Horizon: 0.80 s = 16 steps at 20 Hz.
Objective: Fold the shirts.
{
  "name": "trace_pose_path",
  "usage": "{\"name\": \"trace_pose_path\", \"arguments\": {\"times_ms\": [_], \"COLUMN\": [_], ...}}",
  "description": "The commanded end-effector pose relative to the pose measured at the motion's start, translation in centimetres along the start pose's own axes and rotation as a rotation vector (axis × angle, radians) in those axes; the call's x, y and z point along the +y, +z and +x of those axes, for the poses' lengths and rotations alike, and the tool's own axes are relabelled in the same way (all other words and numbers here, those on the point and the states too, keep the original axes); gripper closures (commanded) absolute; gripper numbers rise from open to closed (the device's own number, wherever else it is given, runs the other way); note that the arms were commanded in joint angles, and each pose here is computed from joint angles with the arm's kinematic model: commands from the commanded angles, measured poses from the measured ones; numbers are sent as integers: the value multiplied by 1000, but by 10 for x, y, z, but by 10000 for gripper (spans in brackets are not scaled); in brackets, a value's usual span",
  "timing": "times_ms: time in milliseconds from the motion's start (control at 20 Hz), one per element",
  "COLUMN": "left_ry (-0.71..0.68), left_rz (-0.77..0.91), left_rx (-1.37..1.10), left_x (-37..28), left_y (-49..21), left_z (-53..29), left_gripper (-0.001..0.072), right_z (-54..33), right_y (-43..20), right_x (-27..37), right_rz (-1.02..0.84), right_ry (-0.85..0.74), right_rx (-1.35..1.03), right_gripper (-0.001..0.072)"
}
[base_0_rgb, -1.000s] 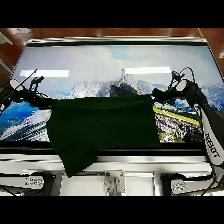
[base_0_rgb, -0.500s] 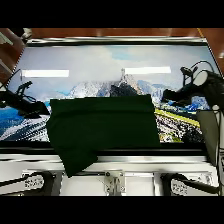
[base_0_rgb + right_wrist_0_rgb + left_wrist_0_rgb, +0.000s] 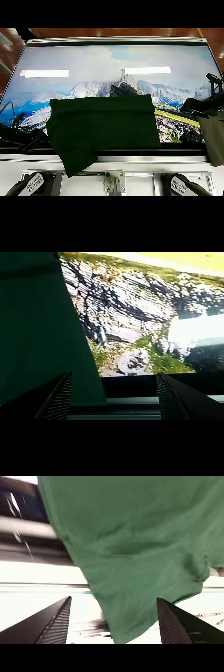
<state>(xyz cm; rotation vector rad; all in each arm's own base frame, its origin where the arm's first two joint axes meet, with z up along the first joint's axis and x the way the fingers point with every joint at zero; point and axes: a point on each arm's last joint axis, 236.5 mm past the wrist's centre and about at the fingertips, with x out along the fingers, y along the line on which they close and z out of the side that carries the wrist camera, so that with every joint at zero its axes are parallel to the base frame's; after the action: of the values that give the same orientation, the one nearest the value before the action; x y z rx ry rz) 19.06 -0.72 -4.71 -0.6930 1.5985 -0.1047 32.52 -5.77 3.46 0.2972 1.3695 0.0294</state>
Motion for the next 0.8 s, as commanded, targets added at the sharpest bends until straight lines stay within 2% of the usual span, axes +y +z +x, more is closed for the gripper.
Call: {"name": "trace_pose_path", "arguments": {"times_ms": [0,550,750], "left_ry": [-6,-1,15], "left_rz": [-75,-134,-97], "left_rx": [-4,28,39], "left_x": [13,27,26], "left_y": [-14,-16,-13], "left_z": [27,58,68], "left_gripper": [86,88,90], "right_z": [16,57,57], "right_y": [-8,-17,-18], "right_x": [0,-14,-13], "right_rz": [15,63,79], "right_ry": [49,26,30], "right_rx": [0,-23,-20], "right_gripper": [71,72,72]}}
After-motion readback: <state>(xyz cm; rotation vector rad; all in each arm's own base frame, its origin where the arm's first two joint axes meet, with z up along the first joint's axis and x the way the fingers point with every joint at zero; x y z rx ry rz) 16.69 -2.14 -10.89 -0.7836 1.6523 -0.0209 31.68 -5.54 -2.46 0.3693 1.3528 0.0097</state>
